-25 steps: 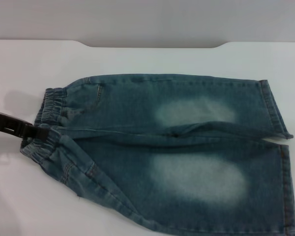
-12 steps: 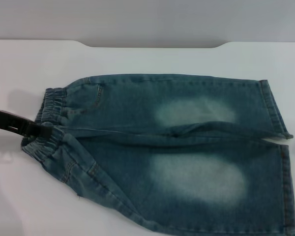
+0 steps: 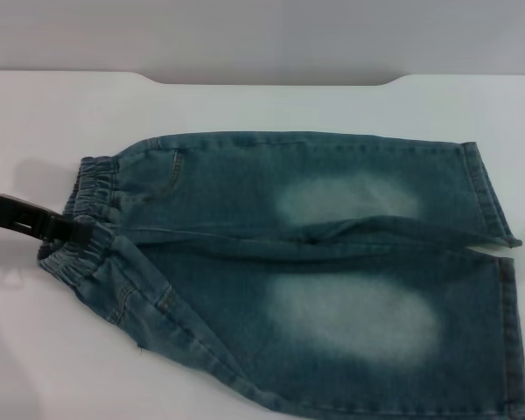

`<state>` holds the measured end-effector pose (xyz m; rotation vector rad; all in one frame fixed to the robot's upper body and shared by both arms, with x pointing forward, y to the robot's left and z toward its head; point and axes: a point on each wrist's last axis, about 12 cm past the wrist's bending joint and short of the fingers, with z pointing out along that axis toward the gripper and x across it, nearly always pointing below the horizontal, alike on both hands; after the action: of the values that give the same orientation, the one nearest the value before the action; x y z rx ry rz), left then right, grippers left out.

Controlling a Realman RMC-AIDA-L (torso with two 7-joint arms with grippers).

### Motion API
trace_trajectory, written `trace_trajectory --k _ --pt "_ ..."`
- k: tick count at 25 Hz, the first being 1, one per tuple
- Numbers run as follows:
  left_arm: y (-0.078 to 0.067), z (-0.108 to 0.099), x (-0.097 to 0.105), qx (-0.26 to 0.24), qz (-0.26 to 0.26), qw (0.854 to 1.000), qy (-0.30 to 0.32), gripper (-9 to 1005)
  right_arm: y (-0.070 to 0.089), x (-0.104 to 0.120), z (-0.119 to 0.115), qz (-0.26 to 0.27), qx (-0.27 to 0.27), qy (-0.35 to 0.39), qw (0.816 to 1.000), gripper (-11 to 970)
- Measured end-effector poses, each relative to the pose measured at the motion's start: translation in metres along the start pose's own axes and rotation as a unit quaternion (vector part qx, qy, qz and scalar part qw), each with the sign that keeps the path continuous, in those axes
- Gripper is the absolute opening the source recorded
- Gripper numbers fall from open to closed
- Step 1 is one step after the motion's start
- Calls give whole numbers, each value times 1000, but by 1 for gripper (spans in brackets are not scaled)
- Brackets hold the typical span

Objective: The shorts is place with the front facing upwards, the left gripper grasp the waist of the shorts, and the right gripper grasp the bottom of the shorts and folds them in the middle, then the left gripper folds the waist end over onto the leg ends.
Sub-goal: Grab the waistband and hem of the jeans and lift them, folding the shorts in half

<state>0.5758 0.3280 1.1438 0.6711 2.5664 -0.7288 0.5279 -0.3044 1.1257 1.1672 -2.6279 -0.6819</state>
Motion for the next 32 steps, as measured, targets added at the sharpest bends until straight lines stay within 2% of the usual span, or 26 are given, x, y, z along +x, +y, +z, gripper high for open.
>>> trace_trajectory --k 16,32 --pt "0 -2 -3 -2 3 1000 -1 71 1 -15 9 -8 22 1 1000 435" --pt "1 -3 -5 -5 11 1000 4 74 0 -20 19 3 22 2 1000 432"
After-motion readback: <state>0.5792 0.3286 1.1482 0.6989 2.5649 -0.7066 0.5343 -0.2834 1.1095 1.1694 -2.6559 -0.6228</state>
